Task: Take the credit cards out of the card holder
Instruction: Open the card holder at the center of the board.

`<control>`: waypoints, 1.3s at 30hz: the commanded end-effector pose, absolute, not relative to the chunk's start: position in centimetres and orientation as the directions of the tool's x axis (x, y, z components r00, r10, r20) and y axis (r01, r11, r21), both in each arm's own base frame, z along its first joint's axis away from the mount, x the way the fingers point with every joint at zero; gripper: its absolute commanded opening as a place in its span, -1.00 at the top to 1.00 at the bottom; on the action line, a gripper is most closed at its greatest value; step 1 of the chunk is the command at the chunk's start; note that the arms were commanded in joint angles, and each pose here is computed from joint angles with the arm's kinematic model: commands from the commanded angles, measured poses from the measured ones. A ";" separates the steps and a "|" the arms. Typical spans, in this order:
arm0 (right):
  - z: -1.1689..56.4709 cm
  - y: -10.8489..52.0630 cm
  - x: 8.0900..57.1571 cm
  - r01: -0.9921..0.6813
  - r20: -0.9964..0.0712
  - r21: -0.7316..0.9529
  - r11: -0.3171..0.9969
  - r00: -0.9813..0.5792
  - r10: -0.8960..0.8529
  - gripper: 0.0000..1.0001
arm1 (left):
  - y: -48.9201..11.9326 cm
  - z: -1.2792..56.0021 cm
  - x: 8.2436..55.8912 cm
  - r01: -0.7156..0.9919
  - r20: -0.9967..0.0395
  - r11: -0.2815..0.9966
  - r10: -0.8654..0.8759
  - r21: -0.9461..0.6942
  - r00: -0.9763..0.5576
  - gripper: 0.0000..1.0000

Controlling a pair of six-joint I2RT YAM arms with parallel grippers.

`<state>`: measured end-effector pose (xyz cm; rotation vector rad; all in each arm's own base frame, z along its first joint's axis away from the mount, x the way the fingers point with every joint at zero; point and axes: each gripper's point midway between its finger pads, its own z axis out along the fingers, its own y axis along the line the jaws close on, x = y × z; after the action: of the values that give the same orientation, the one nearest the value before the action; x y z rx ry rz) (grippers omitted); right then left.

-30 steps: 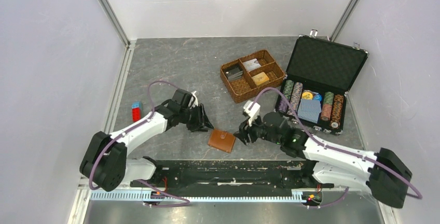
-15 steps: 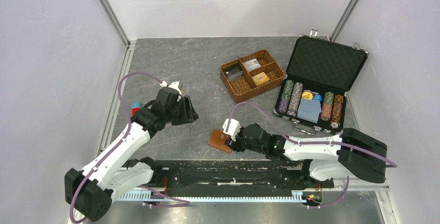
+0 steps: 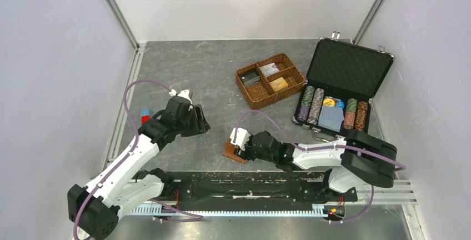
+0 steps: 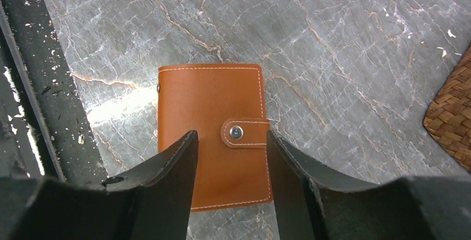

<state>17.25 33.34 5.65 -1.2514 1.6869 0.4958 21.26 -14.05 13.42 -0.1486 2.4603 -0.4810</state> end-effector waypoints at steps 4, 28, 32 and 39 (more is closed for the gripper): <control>6.6 35.7 17.9 -0.898 -0.881 -0.227 0.376 0.024 -0.473 -0.02 | -14.8 12.6 21.1 0.023 -0.539 0.915 -0.216 -0.402 -0.814 -0.28; 4.6 32.4 17.3 -0.861 -0.895 -0.140 0.488 -0.100 -0.434 0.87 | -16.8 10.7 20.0 0.020 -0.443 0.869 -0.232 -0.495 -0.866 -0.29; 6.7 33.9 17.0 -0.885 -0.915 -0.135 0.446 -0.061 -0.398 0.62 | -16.7 10.3 19.8 0.007 -0.438 0.866 -0.246 -0.499 -0.865 -0.29; 7.5 35.9 17.6 -0.902 -0.904 -0.202 0.380 0.023 -0.426 0.27 | -16.5 10.4 19.7 0.004 -0.450 0.864 -0.258 -0.503 -0.855 -0.29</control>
<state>17.03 33.63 5.46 -1.1786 1.6777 0.5553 19.13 -15.83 9.21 -0.1563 2.5731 -0.6202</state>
